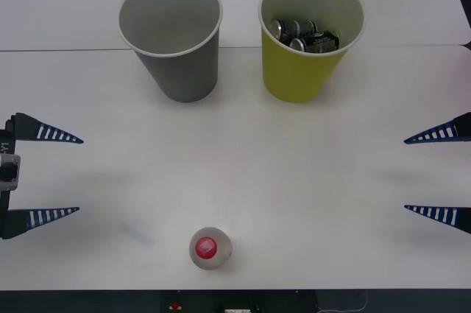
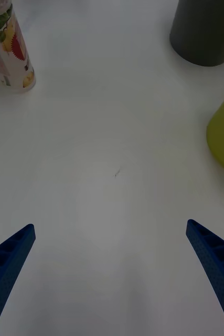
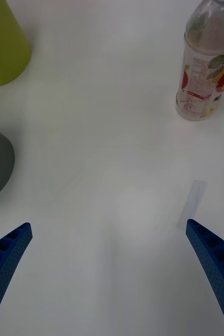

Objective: Put the can into the green bin and the plastic bottle into the gray bin

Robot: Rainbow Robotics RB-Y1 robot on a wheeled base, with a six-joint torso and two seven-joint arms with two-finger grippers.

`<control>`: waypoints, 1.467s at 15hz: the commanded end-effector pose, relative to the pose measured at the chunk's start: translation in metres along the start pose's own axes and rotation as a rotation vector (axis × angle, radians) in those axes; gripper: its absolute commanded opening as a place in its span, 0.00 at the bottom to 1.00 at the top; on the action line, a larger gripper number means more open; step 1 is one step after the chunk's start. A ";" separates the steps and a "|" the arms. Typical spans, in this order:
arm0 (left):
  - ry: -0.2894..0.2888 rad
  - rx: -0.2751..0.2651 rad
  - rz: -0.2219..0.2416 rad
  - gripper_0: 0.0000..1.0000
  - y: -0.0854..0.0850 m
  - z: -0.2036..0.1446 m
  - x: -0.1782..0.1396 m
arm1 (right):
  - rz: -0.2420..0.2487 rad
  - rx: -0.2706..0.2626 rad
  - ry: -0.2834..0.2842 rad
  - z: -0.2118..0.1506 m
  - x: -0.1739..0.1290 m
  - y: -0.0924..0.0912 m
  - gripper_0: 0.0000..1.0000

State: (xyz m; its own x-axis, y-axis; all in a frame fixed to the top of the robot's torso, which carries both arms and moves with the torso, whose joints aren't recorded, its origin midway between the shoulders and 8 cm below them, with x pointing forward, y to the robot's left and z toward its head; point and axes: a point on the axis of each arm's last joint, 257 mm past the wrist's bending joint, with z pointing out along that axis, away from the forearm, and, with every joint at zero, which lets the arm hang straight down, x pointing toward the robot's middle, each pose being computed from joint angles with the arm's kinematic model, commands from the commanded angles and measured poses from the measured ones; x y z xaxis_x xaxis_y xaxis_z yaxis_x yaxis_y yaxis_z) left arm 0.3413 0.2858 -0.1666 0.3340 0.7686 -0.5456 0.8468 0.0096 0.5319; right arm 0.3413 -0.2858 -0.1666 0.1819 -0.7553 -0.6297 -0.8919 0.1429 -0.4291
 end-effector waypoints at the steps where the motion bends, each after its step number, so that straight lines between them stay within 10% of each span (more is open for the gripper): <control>1: 0.000 0.000 0.000 1.00 0.000 0.000 0.000 | 0.000 0.000 0.000 0.000 0.000 0.000 1.00; 7: -0.041 -0.059 -0.020 1.00 0.012 -0.005 -0.006 | 0.000 0.000 0.000 0.000 0.000 0.000 1.00; 13: -0.132 0.001 -0.137 1.00 -0.012 0.013 0.001 | 0.000 0.000 0.000 0.000 0.000 0.000 1.00; 22: -0.349 0.096 -0.162 1.00 -0.042 0.060 -0.003 | 0.000 0.000 0.000 0.000 0.000 0.000 1.00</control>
State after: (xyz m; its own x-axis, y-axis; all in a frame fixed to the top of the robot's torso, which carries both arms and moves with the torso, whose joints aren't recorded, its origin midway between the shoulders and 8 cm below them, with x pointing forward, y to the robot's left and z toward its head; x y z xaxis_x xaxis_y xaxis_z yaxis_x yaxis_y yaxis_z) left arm 0.3302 0.2488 -0.2208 0.3065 0.5166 -0.7995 0.9229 0.0444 0.3825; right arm 0.3413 -0.2858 -0.1666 0.1818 -0.7553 -0.6297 -0.8919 0.1430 -0.4290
